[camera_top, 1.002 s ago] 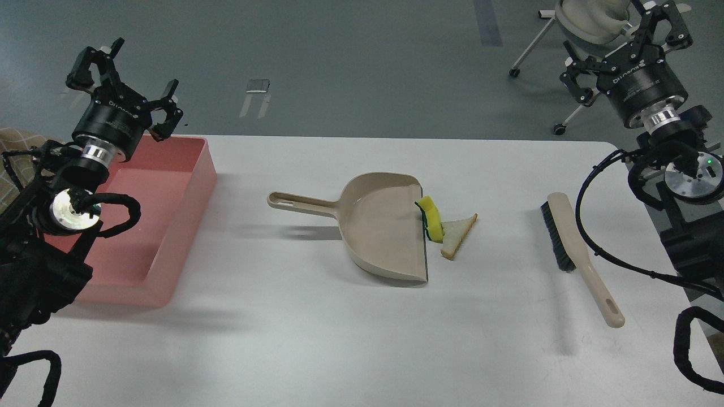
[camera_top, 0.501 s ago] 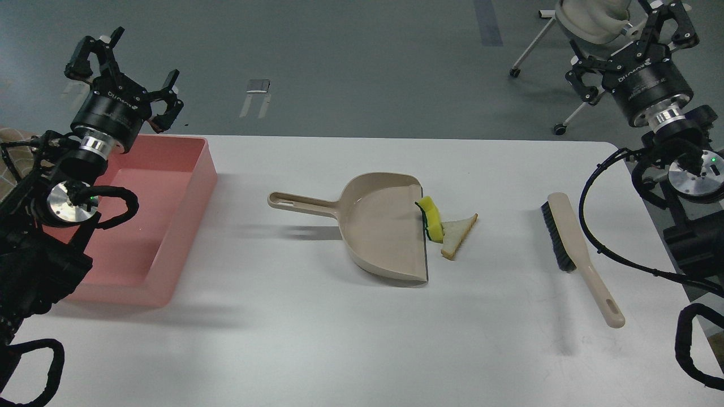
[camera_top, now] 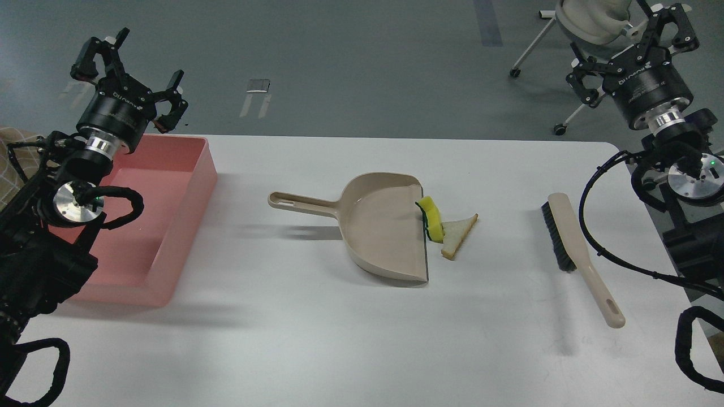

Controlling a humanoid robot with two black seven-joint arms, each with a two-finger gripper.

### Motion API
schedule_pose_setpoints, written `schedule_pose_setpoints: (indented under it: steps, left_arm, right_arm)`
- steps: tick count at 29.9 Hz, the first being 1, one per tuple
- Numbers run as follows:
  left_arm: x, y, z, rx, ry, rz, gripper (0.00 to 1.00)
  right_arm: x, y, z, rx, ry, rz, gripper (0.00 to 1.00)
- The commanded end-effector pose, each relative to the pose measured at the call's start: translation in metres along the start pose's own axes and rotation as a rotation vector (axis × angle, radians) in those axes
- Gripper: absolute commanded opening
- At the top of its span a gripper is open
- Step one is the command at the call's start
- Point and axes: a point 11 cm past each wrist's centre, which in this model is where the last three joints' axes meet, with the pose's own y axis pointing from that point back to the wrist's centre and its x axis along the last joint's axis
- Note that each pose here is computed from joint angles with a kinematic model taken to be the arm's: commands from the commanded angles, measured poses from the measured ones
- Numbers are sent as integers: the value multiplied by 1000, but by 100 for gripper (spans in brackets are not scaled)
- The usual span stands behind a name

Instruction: Sweep and dump garbage into bin

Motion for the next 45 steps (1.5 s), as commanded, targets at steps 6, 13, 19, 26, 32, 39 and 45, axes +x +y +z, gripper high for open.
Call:
schedule_pose_setpoints:
  steps: [6, 13, 19, 26, 32, 39, 45]
  left_arm:
    - [-3, 20, -13, 50, -9, -29, 98]
    - [-26, 58, 3, 124, -96, -151, 98]
    - [-43, 97, -14, 217, -95, -211, 97]
    - [-81, 126, -59, 352, -257, -307, 89]
    - [-79, 142, -94, 460, -387, -271, 89]
    - [-76, 158, -125, 540, -500, -218, 89]
    - [-90, 163, -160, 576, -478, -224, 89]
  right_arm:
    - [-2, -1, -2, 7, -1, -8, 100]
    - [1, 1, 0, 1, 1, 0, 100]
    - [0, 1, 1, 0, -1, -2, 100]
    - [7, 8, 6, -9, -4, 13, 100]
    - [12, 14, -3, -4, 17, 19, 100]
    - [15, 18, -2, -7, 20, 24, 100]
    - [14, 17, -1, -6, 17, 21, 100]
